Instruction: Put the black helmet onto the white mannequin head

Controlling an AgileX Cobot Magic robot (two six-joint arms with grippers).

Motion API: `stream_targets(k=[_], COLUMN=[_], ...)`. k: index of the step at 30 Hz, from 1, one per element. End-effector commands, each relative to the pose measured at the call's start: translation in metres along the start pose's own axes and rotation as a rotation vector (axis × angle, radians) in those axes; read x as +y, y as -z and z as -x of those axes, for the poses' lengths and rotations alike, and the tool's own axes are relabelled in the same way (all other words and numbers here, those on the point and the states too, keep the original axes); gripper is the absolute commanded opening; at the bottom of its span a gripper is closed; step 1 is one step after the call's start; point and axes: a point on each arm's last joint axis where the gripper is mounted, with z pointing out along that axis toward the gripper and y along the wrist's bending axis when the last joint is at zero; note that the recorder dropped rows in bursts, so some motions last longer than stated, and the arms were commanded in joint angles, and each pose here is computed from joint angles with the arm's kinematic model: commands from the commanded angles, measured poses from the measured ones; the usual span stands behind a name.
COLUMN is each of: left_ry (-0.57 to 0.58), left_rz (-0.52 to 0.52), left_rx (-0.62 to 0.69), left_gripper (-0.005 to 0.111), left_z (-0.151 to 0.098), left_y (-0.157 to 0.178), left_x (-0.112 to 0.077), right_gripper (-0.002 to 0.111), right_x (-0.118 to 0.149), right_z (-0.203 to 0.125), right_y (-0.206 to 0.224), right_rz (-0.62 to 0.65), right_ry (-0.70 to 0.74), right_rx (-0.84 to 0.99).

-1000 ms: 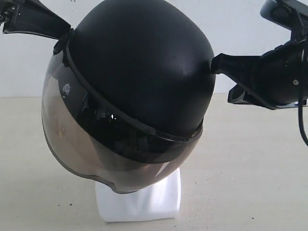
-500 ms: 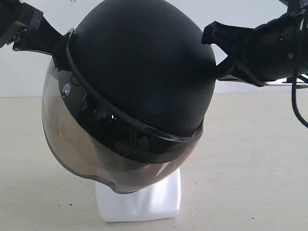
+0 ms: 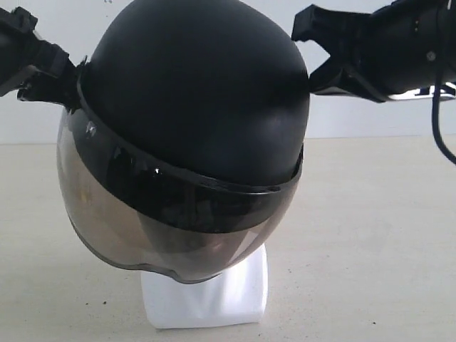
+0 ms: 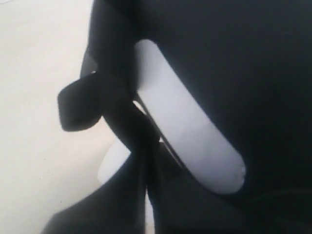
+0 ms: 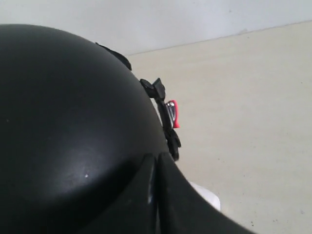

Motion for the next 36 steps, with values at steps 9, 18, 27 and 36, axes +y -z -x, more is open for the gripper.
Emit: stream_targets(k=[9,18,27,36], left_ry=[0.039,0.076,0.091,0.044], left_rz=[-0.017,0.091,0.08,0.142], left_rx=[0.055,0.14,0.185,0.143], left_gripper=[0.004,0.004,0.004,0.004], left_z=[-0.01,-0.033,-0.044,-0.041], left_y=[-0.006,-0.017,-0.02,-0.002], left_x=[0.0,0.013,0.012,0.005], right_gripper=[0.0,0.0,0.0,0.0], right_x=[0.024,0.027,0.036,0.035], right_z=[0.012,0.012,0.024,0.023], right_y=[0.009,0.01,0.019,0.019], right_rz=[0.101,0.131,0.156,0.145], right_ry=[0.01,0.02,0.052,0.078], right_rx=[-0.042,-0.044,-0.067,-0.052])
